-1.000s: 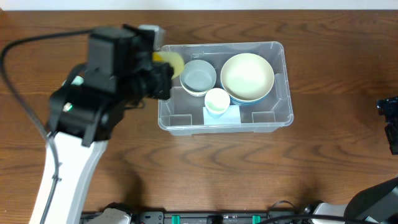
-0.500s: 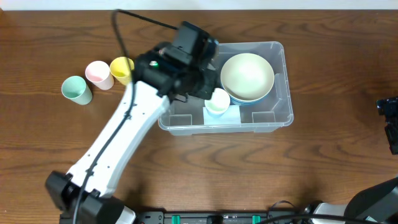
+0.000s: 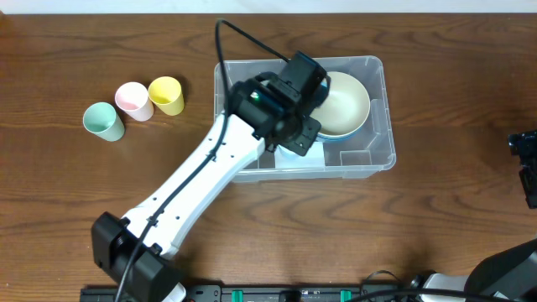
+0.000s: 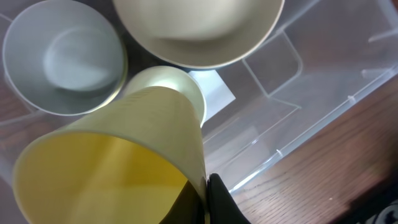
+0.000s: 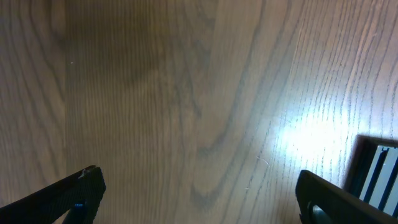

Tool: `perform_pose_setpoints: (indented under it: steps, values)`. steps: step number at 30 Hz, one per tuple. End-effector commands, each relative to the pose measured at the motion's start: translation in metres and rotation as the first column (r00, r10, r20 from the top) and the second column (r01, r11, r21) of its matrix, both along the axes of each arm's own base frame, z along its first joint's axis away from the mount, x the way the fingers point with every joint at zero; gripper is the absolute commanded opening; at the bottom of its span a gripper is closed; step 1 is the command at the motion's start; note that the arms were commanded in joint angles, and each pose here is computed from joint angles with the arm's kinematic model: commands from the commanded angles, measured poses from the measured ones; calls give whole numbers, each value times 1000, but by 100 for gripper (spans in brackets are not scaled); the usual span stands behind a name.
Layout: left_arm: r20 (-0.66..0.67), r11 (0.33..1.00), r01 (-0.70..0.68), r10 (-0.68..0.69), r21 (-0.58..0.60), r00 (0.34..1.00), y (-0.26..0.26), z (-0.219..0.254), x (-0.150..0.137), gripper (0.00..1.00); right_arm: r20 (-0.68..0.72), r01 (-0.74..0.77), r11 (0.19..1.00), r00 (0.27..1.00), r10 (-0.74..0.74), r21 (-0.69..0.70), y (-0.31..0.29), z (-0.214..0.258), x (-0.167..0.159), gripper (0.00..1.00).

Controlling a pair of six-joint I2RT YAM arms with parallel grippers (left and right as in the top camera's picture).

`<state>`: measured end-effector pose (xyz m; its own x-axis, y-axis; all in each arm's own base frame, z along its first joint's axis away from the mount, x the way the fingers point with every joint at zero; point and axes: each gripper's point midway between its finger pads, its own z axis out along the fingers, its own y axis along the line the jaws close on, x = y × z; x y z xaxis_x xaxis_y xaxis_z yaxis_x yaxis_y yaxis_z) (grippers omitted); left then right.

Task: Pack container
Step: 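Lift the yellow cup and carry it right over the bin, then lower the yellow cup onto the white cup and release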

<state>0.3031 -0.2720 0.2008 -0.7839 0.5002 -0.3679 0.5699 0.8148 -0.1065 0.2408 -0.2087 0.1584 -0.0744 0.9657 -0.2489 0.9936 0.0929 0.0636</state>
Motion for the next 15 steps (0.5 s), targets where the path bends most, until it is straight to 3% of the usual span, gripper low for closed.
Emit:
perform_pose_setpoints:
  steps: [1, 15]
  values:
    - [26, 998, 30, -31, 58, 999, -2, -6, 3, 6, 3, 25, 1000, 1000, -25, -2, -2, 1, -2, 99]
    - [51, 989, 39, -46, 146, 998, 0, -25, 15, 6, 3, 25, 1000, 1000, -25, -2, -2, 1, -2, 99]
